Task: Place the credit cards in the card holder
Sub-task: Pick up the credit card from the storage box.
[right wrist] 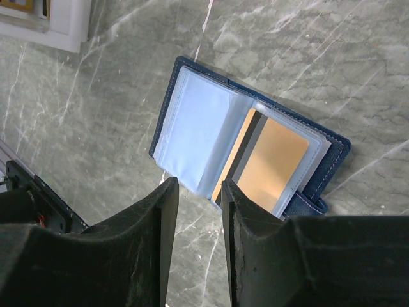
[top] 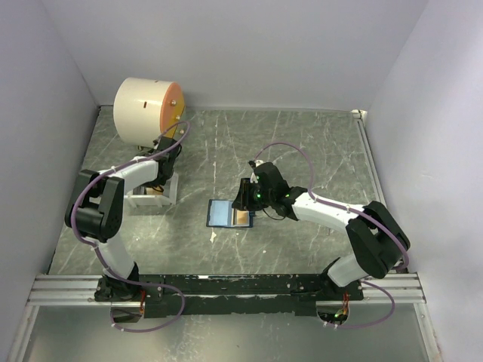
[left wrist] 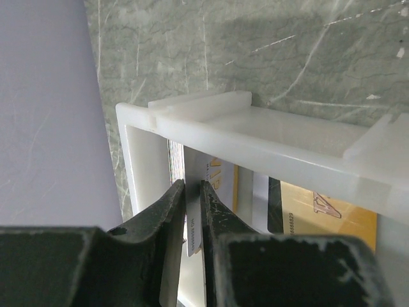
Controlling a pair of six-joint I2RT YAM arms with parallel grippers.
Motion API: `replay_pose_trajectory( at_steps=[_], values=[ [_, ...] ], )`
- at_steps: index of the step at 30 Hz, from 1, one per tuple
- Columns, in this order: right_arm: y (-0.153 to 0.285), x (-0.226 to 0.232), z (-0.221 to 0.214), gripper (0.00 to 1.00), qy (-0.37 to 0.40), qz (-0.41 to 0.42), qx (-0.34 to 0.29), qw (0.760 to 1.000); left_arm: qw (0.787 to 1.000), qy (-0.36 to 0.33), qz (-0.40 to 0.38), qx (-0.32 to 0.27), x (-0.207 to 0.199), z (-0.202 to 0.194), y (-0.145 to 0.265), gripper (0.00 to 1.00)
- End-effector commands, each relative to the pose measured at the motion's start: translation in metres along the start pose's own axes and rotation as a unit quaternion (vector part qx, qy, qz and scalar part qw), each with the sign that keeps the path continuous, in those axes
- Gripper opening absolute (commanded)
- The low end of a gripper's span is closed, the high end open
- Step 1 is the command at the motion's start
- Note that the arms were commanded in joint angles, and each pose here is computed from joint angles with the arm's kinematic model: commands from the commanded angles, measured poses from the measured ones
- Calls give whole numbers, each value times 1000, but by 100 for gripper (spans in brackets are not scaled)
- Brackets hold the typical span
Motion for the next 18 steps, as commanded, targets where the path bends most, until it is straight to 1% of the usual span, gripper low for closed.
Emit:
replay_pose_trajectory(
  at_steps=[1,6,12,18],
  values=[
    [3,2,3,34,5,11,-8,1000,1000,22,-8,-11,15,5,10,23],
    [2,1,2,34,3,10,-6,1000,1000,22,-10,-12,18,5,12,17],
    [3,2,3,34,4,11,-7,1000,1000,16,-16,-6,17,6,12,16],
    [1,0,2,34,2,9,-3,1000,999,21,-23,-11,22,8,18,17]
  ],
)
Point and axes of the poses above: each gripper's point midway between its finger pads, its own y axis back along the fingers, its own x axis along the line the jaws close on, z = x × y, the point moved 10 cm from there along y, back along the fingers, and after that the axes turned 12 degrees about -y, right-handed, at the moved point
